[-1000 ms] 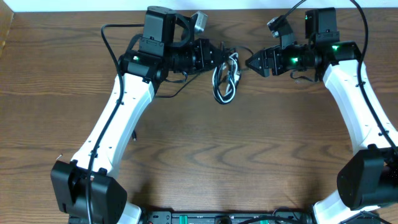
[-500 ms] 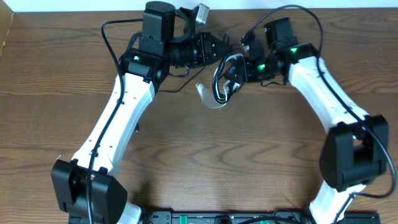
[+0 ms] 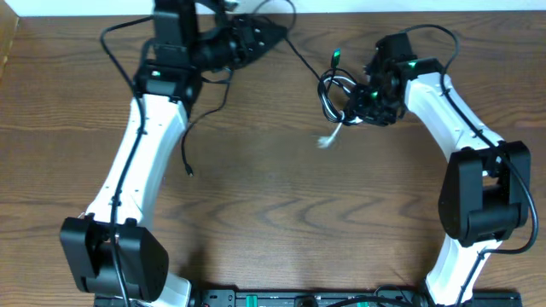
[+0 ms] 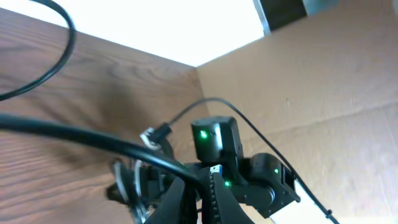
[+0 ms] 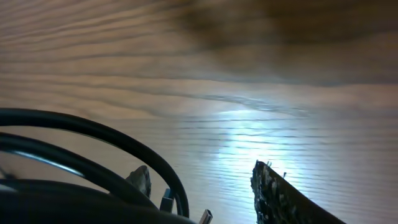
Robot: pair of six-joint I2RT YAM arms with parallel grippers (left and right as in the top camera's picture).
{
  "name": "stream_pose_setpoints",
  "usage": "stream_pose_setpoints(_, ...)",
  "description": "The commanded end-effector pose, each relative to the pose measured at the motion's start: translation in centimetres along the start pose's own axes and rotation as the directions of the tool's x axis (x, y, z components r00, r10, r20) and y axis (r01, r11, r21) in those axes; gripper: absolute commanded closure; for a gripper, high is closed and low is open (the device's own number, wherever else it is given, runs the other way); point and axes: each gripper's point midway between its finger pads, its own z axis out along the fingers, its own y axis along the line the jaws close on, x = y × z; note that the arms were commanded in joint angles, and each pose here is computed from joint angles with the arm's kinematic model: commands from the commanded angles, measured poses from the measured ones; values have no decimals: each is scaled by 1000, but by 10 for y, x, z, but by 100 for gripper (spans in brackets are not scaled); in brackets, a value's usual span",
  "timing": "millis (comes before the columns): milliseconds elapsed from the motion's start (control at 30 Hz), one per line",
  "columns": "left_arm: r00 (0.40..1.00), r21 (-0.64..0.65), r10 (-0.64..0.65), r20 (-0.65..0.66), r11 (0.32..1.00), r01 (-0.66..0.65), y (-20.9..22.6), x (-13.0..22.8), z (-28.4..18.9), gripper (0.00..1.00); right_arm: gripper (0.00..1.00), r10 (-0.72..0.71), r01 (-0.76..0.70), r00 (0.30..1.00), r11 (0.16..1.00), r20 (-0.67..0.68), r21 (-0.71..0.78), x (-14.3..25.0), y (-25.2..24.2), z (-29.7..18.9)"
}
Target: Untangle cables
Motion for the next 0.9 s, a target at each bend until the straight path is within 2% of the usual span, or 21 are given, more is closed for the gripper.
stream_pose_setpoints(0, 995, -8, 21, 94, 1000, -20, -1, -32, -31, 92, 51, 28, -25, 999, 983, -17, 181, 1, -53, 13)
stream_pose_setpoints(100, 994, -47, 9, 111, 999, -4, 14, -37, -43, 92, 52, 40, -32, 999, 973, -28, 230, 4, -69, 11)
stream_pose_setpoints(233, 995, -215, -49, 88, 974, 67, 57, -21, -51, 93, 53, 39, -26, 998, 968, -47, 249, 10, -78, 12)
stream_pose_setpoints(300, 995, -341, -80, 58, 935, 95, 83, -1, -54, 93, 53, 29, -14, 998, 968, -55, 250, 11, -80, 14)
stream_pose_setpoints(400, 995, -533, -98, -3, 842, 81, 116, 30, -60, 93, 52, 3, 14, 998, 969, -69, 245, 13, -79, 15)
stream_pose_setpoints(500, 994, -644, -90, -56, 765, 33, 133, 52, -63, 92, 52, -22, 39, 997, 972, -77, 232, 14, -77, 15)
stream_pose_setpoints(567, 993, -664, -57, -100, 747, -24, 133, 59, -58, 92, 51, -58, 73, 995, 978, -81, 193, 13, -70, 17)
stream_pose_setpoints(733, 988, -629, -1, -155, 771, -98, 119, 68, -38, 92, 50, -125, 129, 991, 988, -48, 88, 1, -45, 3)
stream_pose_setpoints(833, 982, -607, 18, -187, 784, -130, 110, 78, -25, 83, 48, -142, 142, 990, 989, -4, 39, -6, -29, -16)
stream_pose_setpoints(867, 979, -600, 21, -204, 787, -142, 108, 83, -19, 76, 47, -147, 147, 989, 989, 10, 26, -7, -25, -22)
